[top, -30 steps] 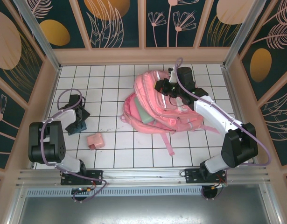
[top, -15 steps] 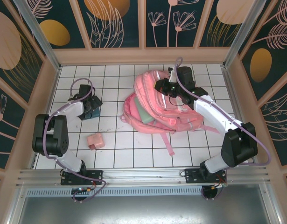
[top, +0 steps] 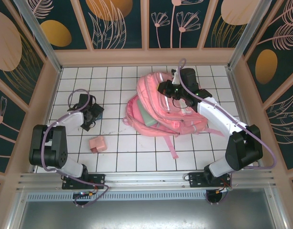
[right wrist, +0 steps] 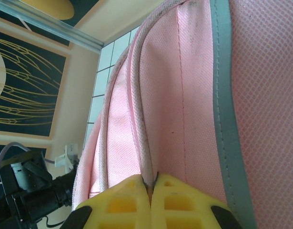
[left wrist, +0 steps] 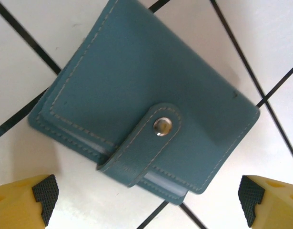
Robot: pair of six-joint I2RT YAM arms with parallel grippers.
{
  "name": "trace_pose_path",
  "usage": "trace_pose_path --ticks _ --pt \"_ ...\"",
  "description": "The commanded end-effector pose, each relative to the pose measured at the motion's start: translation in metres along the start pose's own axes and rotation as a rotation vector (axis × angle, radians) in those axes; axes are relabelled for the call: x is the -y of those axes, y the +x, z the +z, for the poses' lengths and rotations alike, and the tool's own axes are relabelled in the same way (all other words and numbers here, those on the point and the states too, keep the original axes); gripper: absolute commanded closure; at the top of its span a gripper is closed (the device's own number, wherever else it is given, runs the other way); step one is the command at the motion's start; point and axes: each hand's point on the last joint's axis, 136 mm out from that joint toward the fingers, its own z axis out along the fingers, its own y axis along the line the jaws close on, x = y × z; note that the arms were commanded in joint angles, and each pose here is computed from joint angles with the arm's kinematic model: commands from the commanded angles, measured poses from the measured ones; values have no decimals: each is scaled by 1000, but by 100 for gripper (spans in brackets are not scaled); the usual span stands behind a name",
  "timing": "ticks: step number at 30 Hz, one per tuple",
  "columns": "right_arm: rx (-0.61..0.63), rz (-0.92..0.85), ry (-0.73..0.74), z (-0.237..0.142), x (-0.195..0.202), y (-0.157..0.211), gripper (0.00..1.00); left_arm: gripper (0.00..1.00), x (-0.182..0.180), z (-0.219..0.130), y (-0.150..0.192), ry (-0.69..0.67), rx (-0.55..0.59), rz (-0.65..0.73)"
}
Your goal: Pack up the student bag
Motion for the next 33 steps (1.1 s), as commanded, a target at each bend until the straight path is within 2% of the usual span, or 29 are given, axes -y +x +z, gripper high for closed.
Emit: trace_pose_path --ticks 1,8,14,20,24,27,33 --pt "47 -81 -106 -11 -39 -16 100 2 10 5 -16 19 56 -32" --pt "44 -80 -100 -11 -38 -16 100 1 5 20 -35 -26 82 -20" --pt "43 -78 -102 -10 -38 -17 100 1 28 22 -55 -8 120 44" --pt "39 -74 -96 -9 -36 -16 100 1 51 45 -51 41 48 113" --pt "43 -68 -93 -10 -34 -14 100 1 48 51 -45 21 24 132" --pt "47 -66 -93 -11 -33 -14 100 2 42 51 -41 -25 21 182" --pt "44 -58 -102 -8 -33 -13 100 2 21 58 -34 -207 13 296"
